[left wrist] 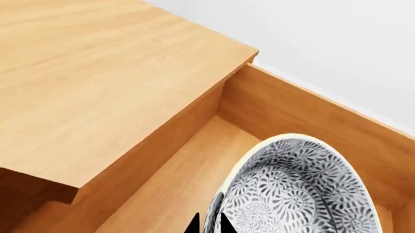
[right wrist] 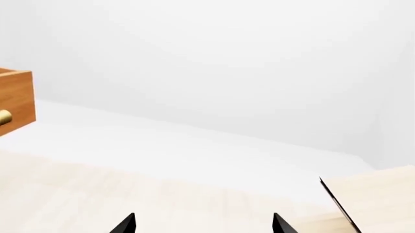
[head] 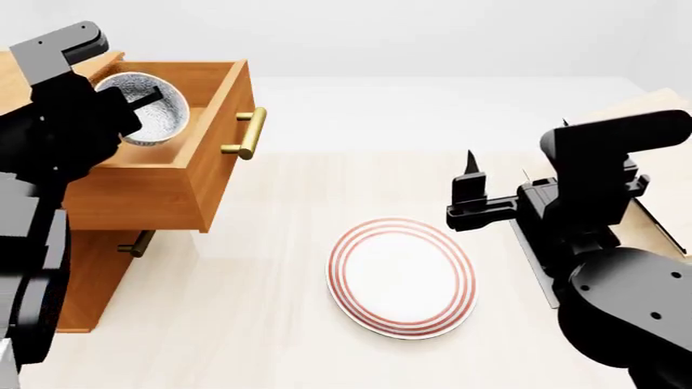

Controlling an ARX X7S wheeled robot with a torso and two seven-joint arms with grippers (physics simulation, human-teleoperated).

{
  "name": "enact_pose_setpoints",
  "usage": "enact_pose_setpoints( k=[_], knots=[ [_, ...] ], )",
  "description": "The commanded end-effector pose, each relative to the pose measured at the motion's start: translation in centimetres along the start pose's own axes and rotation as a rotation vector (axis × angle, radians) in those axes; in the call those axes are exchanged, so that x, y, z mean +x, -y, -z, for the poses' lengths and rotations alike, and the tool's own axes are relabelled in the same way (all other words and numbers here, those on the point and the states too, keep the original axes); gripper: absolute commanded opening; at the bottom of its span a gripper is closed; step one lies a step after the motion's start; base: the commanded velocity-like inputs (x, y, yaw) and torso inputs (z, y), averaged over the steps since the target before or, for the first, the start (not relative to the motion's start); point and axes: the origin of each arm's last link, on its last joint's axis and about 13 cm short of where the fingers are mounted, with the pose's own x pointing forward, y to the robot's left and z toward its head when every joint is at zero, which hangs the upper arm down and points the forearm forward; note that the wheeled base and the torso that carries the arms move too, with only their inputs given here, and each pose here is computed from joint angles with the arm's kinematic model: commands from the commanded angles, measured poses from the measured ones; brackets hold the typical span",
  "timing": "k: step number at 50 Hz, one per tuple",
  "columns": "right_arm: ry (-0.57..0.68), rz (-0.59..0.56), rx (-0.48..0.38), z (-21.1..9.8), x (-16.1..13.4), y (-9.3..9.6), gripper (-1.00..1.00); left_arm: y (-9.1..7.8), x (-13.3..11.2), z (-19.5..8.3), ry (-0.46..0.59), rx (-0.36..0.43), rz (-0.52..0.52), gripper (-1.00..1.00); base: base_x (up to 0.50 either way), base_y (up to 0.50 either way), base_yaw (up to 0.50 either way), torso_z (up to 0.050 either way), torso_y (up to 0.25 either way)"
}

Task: Open the top drawer of the cabinet and put the bowl in it.

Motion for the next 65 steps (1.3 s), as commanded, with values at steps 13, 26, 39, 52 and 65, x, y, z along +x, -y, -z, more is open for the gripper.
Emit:
enact_pose_setpoints(
  k=[13, 26, 39, 52, 65],
  knots=[
    [-0.004, -0.001, 0.004, 0.2, 0.2, -0.1, 1.00, 0.1, -0.6, -2.1, 0.047, -0.004, 0.026, 1.00, 0.00, 0.00, 0.00, 0.000, 0.001],
    [0.001, -0.002, 0.006, 0.1, 0.0, -0.1, 1.00, 0.8, -2.8, -5.4, 0.154, 0.010, 0.118, 1.00, 0.00, 0.00, 0.00, 0.000, 0.000],
    [0.004, 0.000, 0.010, 0.1, -0.2, 0.0, 1.00, 0.8, -7.7, -8.1, 0.262, 0.012, 0.264, 1.00, 0.00, 0.00, 0.00, 0.000, 0.000],
    [0.020, 0.014, 0.030, 0.3, -1.1, 0.4, 1.00, -1.5, -11.6, -5.7, 0.301, 0.027, 0.378, 1.00, 0.00, 0.00, 0.00, 0.000, 0.000],
    [0.105, 0.014, 0.023, -1.0, -3.3, 0.4, 1.00, -4.4, -17.0, -2.0, 0.379, 0.089, 0.499, 1.00, 0.00, 0.00, 0.00, 0.000, 0.000]
  ],
)
